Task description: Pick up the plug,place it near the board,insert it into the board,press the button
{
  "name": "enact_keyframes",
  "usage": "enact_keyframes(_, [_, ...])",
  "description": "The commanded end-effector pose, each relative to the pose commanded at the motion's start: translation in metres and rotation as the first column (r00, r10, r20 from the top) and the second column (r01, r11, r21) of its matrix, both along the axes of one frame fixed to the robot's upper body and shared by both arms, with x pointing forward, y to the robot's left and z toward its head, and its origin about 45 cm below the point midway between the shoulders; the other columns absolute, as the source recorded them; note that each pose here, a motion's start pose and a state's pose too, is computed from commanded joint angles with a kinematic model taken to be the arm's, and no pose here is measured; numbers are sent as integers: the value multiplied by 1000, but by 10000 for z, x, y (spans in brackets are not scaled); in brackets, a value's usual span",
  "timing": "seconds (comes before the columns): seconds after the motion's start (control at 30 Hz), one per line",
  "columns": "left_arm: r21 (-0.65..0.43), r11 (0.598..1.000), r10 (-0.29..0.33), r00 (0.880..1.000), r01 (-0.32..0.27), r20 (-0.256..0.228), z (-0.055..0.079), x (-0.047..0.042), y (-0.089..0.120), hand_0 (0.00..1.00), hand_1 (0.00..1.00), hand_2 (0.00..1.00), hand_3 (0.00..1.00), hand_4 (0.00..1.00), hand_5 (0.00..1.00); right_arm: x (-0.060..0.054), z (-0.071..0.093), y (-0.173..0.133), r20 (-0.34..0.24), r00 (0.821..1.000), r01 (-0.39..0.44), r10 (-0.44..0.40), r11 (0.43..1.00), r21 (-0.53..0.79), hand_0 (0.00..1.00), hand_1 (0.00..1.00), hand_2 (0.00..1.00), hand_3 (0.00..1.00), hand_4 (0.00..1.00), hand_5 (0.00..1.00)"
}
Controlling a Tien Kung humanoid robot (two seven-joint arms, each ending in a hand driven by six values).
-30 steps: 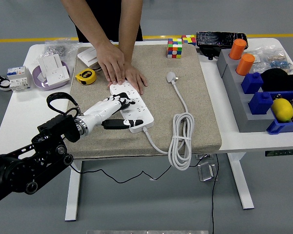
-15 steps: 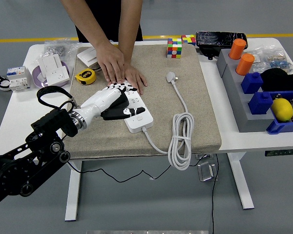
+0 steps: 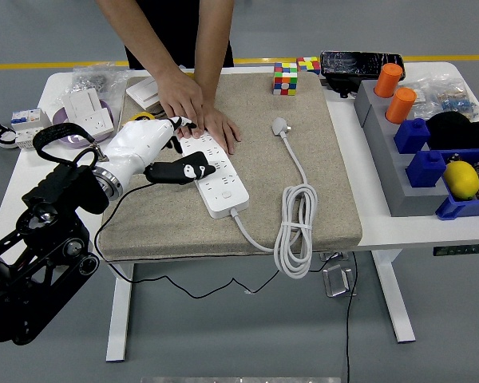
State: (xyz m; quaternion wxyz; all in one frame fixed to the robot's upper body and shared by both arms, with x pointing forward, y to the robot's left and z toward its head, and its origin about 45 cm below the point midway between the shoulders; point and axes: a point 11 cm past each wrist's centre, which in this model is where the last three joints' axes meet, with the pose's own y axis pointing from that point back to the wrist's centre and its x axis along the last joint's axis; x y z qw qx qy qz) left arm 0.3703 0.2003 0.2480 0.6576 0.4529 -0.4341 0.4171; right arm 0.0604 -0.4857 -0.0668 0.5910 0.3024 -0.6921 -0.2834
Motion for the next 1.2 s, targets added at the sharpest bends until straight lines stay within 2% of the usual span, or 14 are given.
enact_keyframes(0.13, [95, 995, 9, 995, 0, -101, -170, 9, 21, 150, 49, 155, 752, 572, 265, -4, 1, -4, 0, 1000, 3, -3, 1000, -1, 998, 897, 825, 834, 998, 998])
enact_keyframes(0.17, [122, 992, 12, 991, 4, -130, -242, 17, 29, 136, 40, 154, 882, 503, 137, -1, 1, -3, 0, 1000, 4, -4, 1000, -1, 998, 897, 824, 834, 998, 998])
enact_keyframes(0.2, [137, 991, 15, 989, 6, -149, -299, 23, 34, 136, 40, 154, 882, 503, 137, 2, 0, -1, 1, 1000, 4, -4, 1000, 0, 998, 897, 824, 834, 998, 998])
enact_keyframes(0.3, [161, 987, 13, 983, 17, -184, -440, 27, 17, 136, 40, 154, 882, 503, 137, 19, 0, 6, 5, 1000, 4, -4, 1000, 1, 998, 897, 824, 834, 998, 998])
enact_keyframes(0.37, [168, 985, 4, 979, 31, -203, -504, 20, -10, 135, 40, 156, 917, 509, 107, 23, 0, 9, 5, 1000, 3, -3, 1000, 1, 998, 898, 824, 833, 998, 998])
enact_keyframes(0.53, [185, 980, -31, 970, 77, -242, -670, -9, -130, 135, 40, 156, 917, 509, 107, 26, -1, 11, 4, 1000, 1, -1, 1000, 1, 998, 898, 824, 833, 998, 998])
enact_keyframes(0.57, [184, 979, -37, 968, 84, -247, -686, -15, -148, 136, 42, 159, 938, 523, 29, 27, -1, 10, 4, 1000, 1, -1, 1000, 1, 998, 899, 824, 832, 998, 998])
enact_keyframes(0.73, [171, 977, -79, 964, 125, -254, -712, -52, -258, 136, 42, 159, 938, 523, 29, 41, 4, 6, 6, 1000, 0, 0, 1000, 0, 998, 899, 824, 832, 998, 998])
enact_keyframes(0.97, [76, 984, -134, 953, 160, -272, -693, -80, -381, 134, 43, 161, 925, 515, 29, 36, 5, 2, 6, 1000, 1, -1, 1000, -2, 998, 899, 824, 832, 998, 998])
enact_keyframes(1.2, [69, 981, -151, 944, 179, -294, -786, -53, -450, 135, 43, 162, 921, 510, 29, 48, 7, 1, 6, 1000, -3, 3, 1000, -1, 998, 899, 824, 831, 998, 998])
